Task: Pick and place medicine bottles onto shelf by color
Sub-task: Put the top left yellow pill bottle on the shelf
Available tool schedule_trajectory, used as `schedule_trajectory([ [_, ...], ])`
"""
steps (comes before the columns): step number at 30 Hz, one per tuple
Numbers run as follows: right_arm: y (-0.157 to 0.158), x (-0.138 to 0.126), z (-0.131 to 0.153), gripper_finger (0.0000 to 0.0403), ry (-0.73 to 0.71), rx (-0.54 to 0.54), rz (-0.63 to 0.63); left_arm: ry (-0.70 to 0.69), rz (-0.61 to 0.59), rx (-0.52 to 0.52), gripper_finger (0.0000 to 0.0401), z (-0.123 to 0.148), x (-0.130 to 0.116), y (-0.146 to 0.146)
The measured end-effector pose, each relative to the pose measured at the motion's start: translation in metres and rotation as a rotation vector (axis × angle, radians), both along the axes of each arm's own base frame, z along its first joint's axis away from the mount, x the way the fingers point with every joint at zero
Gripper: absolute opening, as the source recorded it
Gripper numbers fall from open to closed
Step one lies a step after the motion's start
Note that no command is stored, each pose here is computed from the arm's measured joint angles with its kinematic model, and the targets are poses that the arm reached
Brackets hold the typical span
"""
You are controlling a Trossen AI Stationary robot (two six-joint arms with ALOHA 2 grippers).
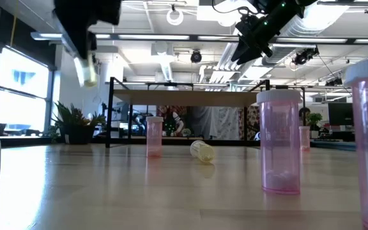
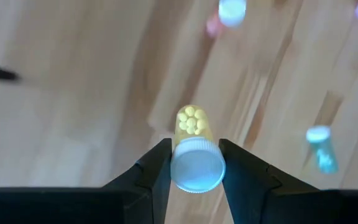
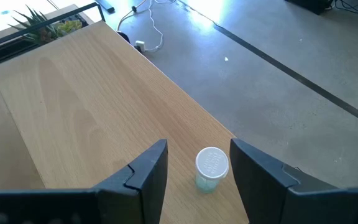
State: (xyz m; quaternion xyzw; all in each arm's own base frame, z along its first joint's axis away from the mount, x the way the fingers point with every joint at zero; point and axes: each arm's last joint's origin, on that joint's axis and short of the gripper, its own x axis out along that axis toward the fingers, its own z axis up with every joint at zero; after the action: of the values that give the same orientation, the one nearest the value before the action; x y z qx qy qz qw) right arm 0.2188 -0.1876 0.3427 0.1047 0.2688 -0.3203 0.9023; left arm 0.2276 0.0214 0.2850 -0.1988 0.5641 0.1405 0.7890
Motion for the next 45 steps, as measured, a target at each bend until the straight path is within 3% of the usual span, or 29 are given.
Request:
schedule_trajectory([
  [11, 0.000, 0.000, 0.000, 0.0165, 0.000, 0.000, 0.000, -0.174, 0.121, 0.261, 0.0113, 0.070, -0.006, 0.061],
  [21, 0.000, 0.000, 0.000, 0.0165, -0.002, 0.002, -0.001, -0.196, 0.251, 0.493, 0.0113, 0.105, -0.032, 0.116],
  [27, 0.000, 0.000, 0.000, 0.0165, 0.003, -0.006, -0.016, -0.199, 0.263, 0.602, 0.0113, 0.119, -0.043, 0.148],
  [37, -0.002, -0.002, 0.001, 0.0165, 0.029, -0.044, -0.094, -0.177, 0.238, 0.589, 0.0113, 0.126, -0.040, 0.205],
  [45, -0.003, -0.002, 0.000, 0.0165, 0.006, -0.016, -0.120, -0.083, 0.179, 0.496, 0.0113, 0.114, -0.024, 0.229],
])
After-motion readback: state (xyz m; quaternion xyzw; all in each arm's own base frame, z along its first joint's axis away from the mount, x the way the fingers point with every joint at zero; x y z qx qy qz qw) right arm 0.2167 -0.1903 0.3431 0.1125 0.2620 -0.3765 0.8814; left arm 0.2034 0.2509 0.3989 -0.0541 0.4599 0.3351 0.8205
